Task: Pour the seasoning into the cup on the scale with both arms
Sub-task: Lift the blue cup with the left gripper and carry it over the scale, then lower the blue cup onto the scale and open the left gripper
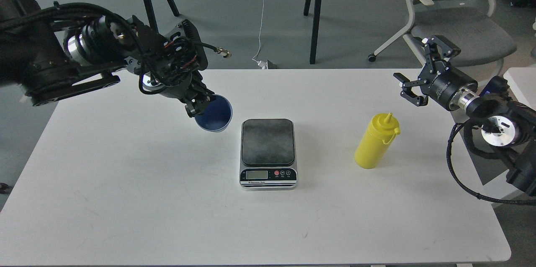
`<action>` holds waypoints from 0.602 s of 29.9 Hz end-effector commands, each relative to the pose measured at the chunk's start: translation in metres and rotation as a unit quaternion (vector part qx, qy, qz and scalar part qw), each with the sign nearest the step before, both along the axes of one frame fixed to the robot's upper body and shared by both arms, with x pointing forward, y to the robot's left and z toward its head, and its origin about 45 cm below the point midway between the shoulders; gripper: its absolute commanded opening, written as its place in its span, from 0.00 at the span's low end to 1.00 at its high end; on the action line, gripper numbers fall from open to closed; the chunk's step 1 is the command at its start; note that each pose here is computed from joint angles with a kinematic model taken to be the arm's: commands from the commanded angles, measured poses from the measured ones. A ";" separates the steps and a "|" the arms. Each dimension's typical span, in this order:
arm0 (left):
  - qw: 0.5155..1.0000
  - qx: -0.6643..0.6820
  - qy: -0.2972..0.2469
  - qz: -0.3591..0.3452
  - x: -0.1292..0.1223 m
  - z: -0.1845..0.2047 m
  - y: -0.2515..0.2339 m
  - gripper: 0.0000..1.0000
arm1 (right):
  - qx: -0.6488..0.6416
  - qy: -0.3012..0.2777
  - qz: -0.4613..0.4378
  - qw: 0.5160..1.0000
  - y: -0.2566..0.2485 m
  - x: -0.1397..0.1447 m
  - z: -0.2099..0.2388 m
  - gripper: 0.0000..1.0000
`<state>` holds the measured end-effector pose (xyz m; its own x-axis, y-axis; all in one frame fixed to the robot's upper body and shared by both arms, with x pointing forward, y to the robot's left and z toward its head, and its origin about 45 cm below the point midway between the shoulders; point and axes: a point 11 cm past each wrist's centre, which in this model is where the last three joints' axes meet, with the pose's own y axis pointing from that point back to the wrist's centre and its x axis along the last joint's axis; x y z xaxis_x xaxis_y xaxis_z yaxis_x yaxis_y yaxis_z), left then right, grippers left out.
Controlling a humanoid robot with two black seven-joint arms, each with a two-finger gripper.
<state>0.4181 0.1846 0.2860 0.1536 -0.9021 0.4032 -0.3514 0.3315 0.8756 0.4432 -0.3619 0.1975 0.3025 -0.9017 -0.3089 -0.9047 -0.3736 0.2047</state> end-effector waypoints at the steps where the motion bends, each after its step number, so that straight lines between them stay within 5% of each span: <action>1: 1.000 0.005 -0.003 -0.021 -0.001 0.005 -0.022 0.01 | 0.000 0.001 -0.001 1.000 0.000 -0.001 -0.001 0.99; 18: 0.996 0.016 0.014 -0.089 -0.019 -0.009 -0.100 0.01 | 0.001 0.002 -0.001 1.000 -0.001 -0.001 -0.002 0.99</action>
<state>0.4003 0.0929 0.2809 0.0089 -0.9277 0.3732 -0.2723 0.3568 0.8936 0.4423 -0.3624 0.1959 0.3005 -0.9021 -0.3098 -0.9044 -0.3726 0.2077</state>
